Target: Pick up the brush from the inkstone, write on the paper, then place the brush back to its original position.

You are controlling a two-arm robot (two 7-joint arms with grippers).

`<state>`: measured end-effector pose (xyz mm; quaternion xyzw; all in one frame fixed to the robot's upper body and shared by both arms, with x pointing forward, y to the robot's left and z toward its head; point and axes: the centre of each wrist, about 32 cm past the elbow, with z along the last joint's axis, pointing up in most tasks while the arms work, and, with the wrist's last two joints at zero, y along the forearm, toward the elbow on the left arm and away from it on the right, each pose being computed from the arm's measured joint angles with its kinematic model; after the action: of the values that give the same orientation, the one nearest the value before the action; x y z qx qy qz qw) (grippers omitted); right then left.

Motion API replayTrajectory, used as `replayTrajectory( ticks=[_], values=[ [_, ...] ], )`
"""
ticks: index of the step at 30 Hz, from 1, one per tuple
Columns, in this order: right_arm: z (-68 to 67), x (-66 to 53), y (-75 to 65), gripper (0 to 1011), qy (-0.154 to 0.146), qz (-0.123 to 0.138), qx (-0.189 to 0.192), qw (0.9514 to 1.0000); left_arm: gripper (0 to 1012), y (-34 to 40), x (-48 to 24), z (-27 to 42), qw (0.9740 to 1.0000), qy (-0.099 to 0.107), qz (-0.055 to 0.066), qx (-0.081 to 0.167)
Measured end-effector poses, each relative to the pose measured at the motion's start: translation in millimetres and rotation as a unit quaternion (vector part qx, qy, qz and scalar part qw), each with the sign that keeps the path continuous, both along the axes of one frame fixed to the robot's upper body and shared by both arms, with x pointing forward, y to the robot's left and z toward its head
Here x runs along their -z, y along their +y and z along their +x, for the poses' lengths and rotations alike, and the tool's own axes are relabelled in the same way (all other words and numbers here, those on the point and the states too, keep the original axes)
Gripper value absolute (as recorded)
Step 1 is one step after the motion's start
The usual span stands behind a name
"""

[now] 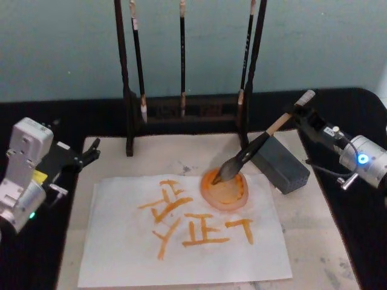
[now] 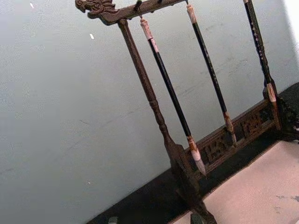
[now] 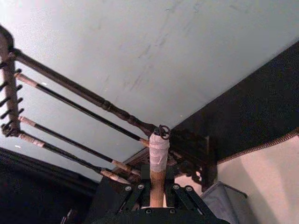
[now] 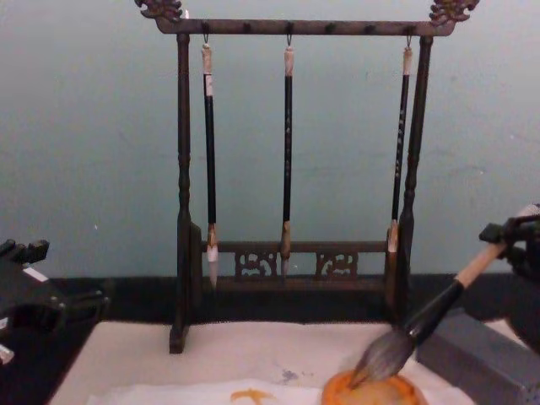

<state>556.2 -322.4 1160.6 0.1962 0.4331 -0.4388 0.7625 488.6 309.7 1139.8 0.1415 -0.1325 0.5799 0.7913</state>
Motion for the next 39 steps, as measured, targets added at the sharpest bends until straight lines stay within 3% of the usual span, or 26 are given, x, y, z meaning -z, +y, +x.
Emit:
replayTrajectory(
  ticks=[15,39],
  values=[
    [9.6,7.6,2.4,174,0.015,0.002,0.010,0.9998,1010,0.0,0.0,0.0,1.0000,0.000,0.000,0.000],
    [4.8,12.9,1.7,174,0.031,0.001,0.010,0.9995,1010,0.0,0.0,0.0,1.0000,0.000,0.000,0.000]
  ],
)
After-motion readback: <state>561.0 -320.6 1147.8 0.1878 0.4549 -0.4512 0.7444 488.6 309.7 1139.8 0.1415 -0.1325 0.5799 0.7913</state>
